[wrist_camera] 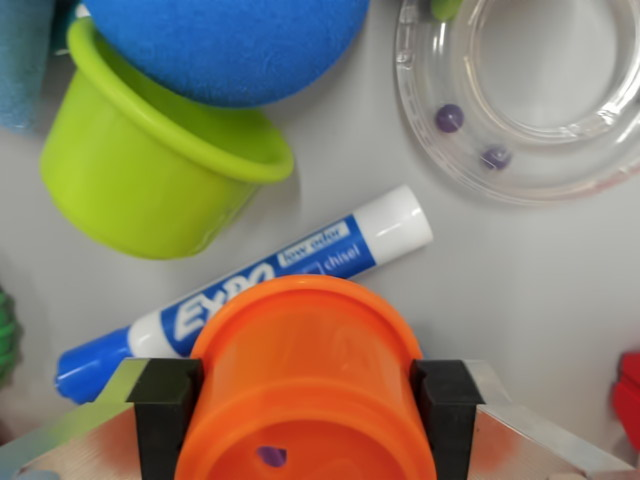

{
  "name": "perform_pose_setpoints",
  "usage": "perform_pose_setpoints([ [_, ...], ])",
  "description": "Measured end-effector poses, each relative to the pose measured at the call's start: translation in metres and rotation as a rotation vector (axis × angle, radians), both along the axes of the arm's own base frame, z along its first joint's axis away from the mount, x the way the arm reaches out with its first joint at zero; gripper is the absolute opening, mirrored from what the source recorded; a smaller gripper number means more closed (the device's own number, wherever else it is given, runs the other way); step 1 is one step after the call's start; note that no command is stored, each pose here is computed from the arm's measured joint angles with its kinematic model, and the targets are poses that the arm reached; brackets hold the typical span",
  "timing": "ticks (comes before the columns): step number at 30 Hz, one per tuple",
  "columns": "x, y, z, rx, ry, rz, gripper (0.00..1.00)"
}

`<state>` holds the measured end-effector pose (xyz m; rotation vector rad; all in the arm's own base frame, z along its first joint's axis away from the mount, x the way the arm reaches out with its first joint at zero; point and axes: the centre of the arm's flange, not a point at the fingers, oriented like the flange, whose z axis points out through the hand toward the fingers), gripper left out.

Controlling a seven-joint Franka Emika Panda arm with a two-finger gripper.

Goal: Pick an object from the bin

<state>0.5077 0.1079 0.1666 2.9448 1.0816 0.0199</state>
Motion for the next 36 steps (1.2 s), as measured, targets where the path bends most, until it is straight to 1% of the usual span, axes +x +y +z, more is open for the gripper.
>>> perform_pose_setpoints([
  [1,0.0,0.0,0.004,0.0002,0.0001,0.0,0.0],
  [3,0.0,0.0,0.013,-0.0002,0.0005,0.0,0.0],
  [7,0.0,0.0,0.028,0.0002,0.0002,-0.001,0.0],
  [8,0.0,0.0,0.032,-0.0001,0.0009,-0.001,0.0],
  [9,0.0,0.0,0.037,-0.0001,0.0003,-0.001,0.0],
  [13,-0.001,0.0,0.052,-0.0003,0.0025,-0.001,0.0],
  [16,-0.001,0.0,0.064,-0.0004,0.0028,-0.001,0.0],
  [17,-0.001,0.0,0.069,-0.0002,0.002,-0.002,0.0],
  [19,-0.001,-0.001,0.077,-0.0004,0.0021,-0.002,0.0],
  [23,-0.002,-0.001,0.095,-0.0005,0.0044,-0.002,0.0],
  [24,-0.002,-0.001,0.099,-0.001,0.005,-0.002,0.0],
  [26,-0.003,-0.002,0.105,-0.001,0.0049,-0.002,0.0],
  [30,-0.003,-0.002,0.122,-0.0005,0.0074,-0.003,0.0],
  [32,-0.003,-0.002,0.129,-0.001,0.0079,-0.003,0.0],
  [36,-0.004,-0.002,0.147,-0.0015,0.0073,-0.003,0.0],
])
